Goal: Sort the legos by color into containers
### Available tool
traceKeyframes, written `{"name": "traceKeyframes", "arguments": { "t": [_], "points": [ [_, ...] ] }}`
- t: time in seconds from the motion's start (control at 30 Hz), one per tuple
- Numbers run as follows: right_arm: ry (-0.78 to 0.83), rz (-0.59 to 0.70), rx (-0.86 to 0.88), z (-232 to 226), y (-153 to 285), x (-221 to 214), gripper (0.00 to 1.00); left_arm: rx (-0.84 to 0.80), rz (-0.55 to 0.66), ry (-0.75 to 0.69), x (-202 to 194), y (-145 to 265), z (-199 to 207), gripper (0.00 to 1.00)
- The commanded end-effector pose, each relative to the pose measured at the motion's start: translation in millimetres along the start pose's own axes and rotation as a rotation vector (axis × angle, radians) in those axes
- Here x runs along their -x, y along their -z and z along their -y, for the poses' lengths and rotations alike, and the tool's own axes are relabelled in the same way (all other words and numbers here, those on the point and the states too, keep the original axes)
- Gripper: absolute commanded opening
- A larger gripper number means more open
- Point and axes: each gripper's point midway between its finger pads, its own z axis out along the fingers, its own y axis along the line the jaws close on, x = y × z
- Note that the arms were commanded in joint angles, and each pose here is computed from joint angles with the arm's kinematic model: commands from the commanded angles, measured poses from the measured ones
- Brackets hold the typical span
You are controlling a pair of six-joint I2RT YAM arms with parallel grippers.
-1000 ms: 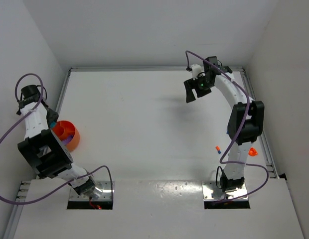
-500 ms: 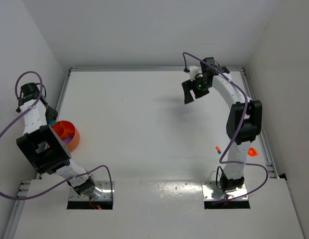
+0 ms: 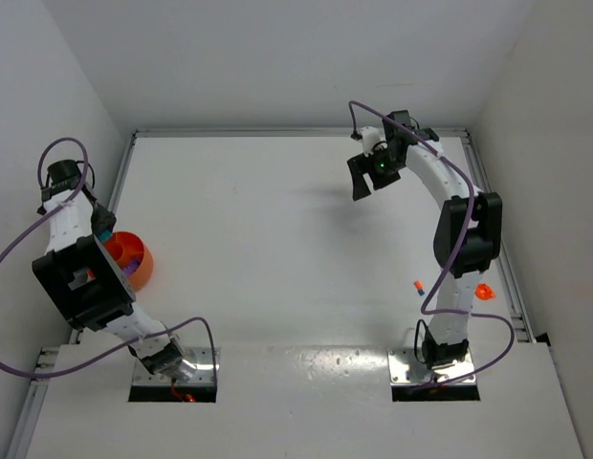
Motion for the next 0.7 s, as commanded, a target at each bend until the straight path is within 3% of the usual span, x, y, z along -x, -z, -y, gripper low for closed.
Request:
{"name": "traceKeyframes", "arguments": {
  "t": [0.0,0.27,0.5,0.67],
  "points": [
    [0.031,0.027,-0.022,0.6,4.8,8.6,0.77,0.015,-0.009,-0.017,-5.8,-6.4,-2.0,0.14],
    [0.035,0.014,-0.025,-1.9,2.0,5.6,0.78,0.039,-0.019,-0.032,-11.5,-9.5,-7.5,0.16],
    [0.046,0.007,-0.064,2.2,1.3,6.4,0.88,0.042,-0.028,-0.043,-13.6,-9.1,-8.9,0.29],
    [0.035,0.004,-0.074,4.0,-0.4,4.6,0.92,0.026,-0.024,-0.041,-11.1,-7.5,-5.6,0.48]
  ]
}}
